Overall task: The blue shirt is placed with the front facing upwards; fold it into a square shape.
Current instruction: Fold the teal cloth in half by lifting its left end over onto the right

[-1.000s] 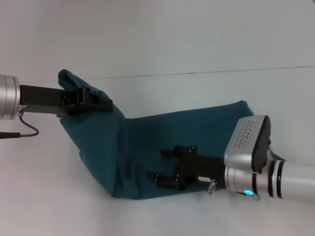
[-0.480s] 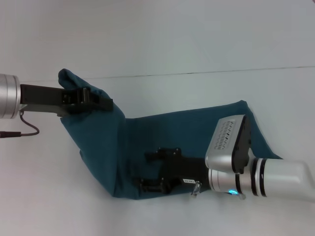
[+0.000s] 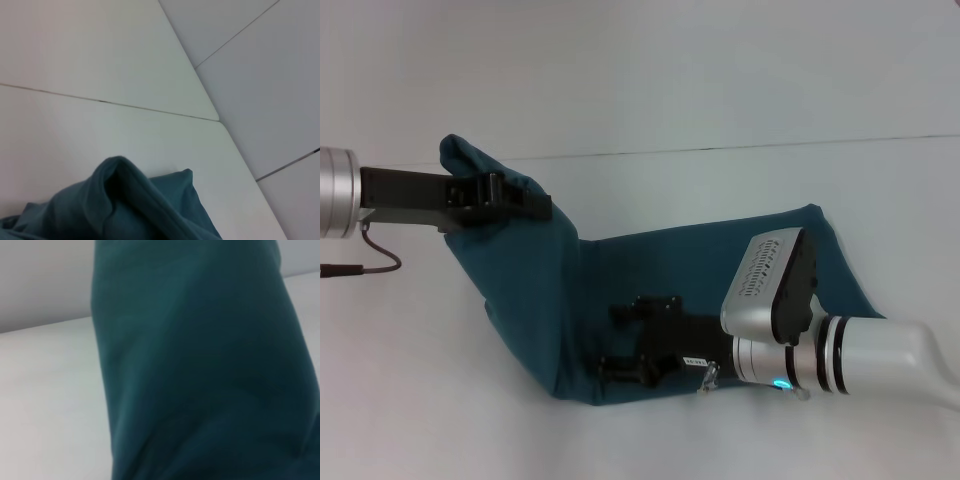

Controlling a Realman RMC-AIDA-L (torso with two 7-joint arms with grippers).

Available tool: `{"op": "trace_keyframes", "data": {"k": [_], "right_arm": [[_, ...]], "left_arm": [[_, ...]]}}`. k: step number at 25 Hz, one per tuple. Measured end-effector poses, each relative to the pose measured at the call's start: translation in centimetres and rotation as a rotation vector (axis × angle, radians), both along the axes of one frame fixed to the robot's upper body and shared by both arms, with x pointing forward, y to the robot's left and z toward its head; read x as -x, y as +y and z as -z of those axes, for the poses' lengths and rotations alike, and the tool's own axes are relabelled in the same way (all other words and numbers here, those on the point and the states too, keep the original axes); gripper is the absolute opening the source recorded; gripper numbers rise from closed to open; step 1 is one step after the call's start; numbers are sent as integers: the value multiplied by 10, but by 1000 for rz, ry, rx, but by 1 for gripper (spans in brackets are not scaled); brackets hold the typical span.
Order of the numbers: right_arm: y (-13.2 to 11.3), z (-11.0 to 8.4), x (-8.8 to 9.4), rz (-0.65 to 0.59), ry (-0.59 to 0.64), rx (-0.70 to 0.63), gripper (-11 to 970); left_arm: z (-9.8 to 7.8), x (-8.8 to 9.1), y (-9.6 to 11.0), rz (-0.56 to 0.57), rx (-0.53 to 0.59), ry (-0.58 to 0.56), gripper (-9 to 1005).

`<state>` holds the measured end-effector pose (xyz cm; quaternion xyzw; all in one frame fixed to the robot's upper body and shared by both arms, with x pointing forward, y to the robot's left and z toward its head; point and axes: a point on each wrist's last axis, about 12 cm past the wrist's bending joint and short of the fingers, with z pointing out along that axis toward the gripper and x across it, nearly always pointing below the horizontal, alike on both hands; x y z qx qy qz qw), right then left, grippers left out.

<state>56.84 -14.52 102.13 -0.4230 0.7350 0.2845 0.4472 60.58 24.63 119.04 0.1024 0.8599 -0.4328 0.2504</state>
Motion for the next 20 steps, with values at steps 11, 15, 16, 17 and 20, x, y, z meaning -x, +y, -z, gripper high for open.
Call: {"op": "trace_keyframes", "data": {"k": [11, 15, 16, 17, 20], "right_arm": [[12, 2, 3, 15, 2, -6, 539], [25, 4, 9, -1, -7, 9, 532], [25, 4, 9, -1, -7, 9, 530], [26, 4, 9, -1, -7, 6, 528], [27, 4, 9, 3, -4, -4, 526]], "left_arm": [[0, 0, 0, 2, 2, -1, 46], [-1, 0, 0, 3, 1, -3, 46], [-1, 0, 0, 3, 1, -3, 46], [-1, 0, 0, 3, 0, -3, 46], [-1, 0, 1, 3, -1, -4, 46]]}}
